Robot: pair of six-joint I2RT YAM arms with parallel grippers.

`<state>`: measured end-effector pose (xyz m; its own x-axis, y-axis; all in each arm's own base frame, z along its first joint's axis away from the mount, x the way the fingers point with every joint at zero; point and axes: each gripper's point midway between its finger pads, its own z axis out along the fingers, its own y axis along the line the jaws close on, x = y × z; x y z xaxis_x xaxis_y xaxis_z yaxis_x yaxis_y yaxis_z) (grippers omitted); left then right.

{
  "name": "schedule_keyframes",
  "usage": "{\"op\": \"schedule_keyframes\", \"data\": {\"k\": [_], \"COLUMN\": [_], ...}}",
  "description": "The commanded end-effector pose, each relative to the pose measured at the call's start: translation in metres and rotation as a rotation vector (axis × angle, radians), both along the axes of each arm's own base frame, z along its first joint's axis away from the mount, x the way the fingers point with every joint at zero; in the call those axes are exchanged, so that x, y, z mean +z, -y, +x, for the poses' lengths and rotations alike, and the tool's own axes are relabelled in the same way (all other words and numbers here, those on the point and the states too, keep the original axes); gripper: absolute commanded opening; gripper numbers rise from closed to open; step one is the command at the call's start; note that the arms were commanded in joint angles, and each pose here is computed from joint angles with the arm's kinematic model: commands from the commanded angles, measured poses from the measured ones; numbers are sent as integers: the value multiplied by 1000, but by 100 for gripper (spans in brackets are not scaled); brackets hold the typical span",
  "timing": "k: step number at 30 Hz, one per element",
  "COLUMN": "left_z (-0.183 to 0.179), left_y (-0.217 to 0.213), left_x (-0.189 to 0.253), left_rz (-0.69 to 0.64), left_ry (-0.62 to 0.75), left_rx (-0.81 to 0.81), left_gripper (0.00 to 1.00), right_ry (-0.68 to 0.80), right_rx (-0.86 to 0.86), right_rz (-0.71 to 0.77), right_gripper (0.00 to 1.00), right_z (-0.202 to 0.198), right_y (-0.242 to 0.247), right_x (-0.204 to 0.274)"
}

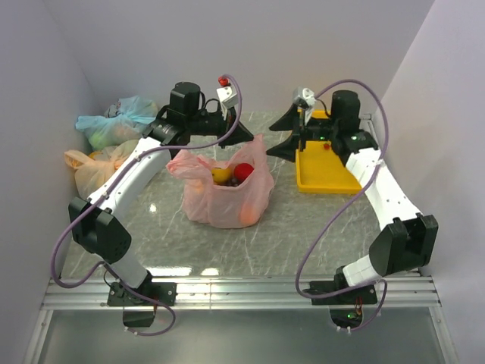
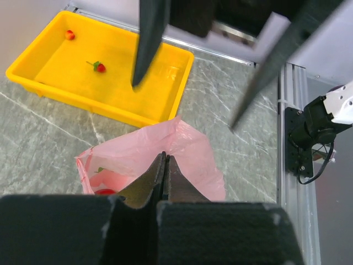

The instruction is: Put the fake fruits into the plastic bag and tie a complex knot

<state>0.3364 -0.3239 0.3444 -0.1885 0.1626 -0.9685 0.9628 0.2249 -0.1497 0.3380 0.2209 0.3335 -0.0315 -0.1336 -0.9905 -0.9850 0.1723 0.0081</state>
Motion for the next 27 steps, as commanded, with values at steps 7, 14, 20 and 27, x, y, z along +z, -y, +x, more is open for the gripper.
{"op": "schedule_keyframes", "data": {"k": [7,14,20,27], "left_z": [-4,-10,-8,-2], "left_y": [-1,-6,-11,-18], "left_x": [32,65,76,69], "left_rz": [-44,-116,-142,-115], "left_ry": [58,76,61,53], "left_rx": [12,50,110,152], "left_gripper": [0,0,0,0], "right_ry": [-25,-118,-243,-363], "right_rx": [77,48,63,45], "right_rz": [126,90,96,107], "right_gripper": [97,54,47,29], "right_z": [-5,16,1,-11], "right_y": [-61,-67,-73,-76], "right_x": [17,-46,-96,-142]}}
